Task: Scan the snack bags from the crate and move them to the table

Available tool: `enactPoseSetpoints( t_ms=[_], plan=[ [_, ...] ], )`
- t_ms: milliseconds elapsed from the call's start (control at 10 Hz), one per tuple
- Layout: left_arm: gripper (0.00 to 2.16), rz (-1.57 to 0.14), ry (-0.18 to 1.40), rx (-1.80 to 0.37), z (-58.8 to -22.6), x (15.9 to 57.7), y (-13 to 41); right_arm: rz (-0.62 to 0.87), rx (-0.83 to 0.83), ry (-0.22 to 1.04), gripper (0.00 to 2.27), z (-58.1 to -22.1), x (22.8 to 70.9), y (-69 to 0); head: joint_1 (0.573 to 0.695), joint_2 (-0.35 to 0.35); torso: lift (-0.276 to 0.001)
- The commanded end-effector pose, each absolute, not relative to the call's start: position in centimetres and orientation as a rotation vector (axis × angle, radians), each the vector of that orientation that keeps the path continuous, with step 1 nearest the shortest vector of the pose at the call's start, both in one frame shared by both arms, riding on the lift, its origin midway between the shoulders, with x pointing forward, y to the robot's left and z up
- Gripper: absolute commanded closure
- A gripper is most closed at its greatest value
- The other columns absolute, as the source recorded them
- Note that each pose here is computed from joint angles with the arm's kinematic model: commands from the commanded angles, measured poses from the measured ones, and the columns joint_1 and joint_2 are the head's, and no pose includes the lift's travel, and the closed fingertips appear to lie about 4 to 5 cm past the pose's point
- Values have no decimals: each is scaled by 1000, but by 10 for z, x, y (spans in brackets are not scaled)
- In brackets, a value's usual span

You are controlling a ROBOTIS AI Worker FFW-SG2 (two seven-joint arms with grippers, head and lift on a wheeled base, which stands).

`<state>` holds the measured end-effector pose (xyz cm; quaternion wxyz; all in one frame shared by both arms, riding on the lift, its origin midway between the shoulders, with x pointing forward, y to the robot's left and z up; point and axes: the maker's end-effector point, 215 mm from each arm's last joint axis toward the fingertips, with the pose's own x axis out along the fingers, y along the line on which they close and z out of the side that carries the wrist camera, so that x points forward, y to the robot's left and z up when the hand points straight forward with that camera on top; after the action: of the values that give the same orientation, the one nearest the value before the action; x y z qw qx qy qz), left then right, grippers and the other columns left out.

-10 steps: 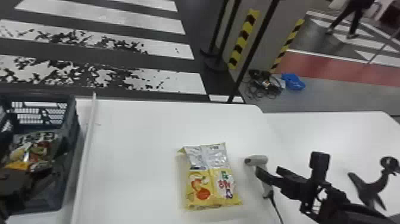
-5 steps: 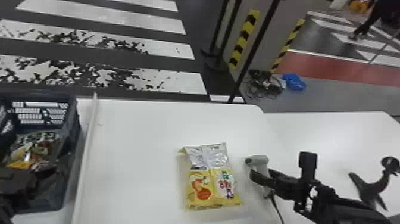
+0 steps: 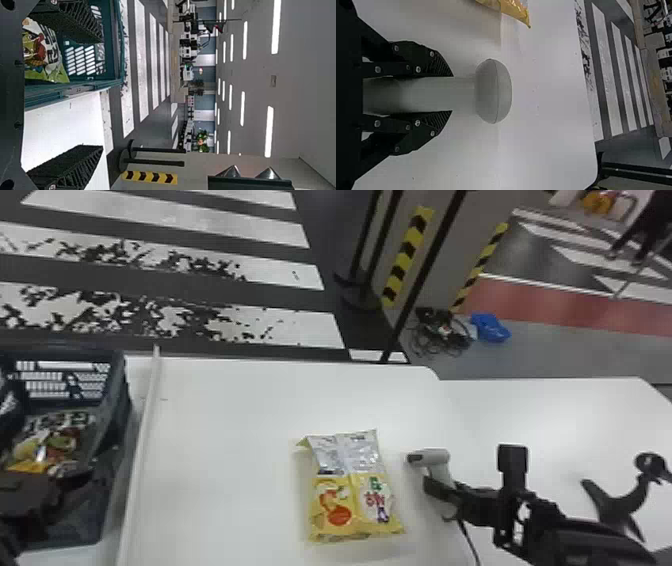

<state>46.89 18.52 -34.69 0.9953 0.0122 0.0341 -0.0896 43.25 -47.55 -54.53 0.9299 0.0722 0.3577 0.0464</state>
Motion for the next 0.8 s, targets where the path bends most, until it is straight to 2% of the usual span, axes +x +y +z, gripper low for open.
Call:
enactPoseSetpoints(
  t_ms=[0, 700],
  plan=[
    [39, -178, 72, 27, -348, 468, 186, 96, 144, 720, 2243, -539, 435, -474, 695, -347, -95],
    [39, -179, 58, 33, -343, 474, 186, 60, 116, 788, 2243, -463, 424, -412, 695, -307, -95]
  ],
)
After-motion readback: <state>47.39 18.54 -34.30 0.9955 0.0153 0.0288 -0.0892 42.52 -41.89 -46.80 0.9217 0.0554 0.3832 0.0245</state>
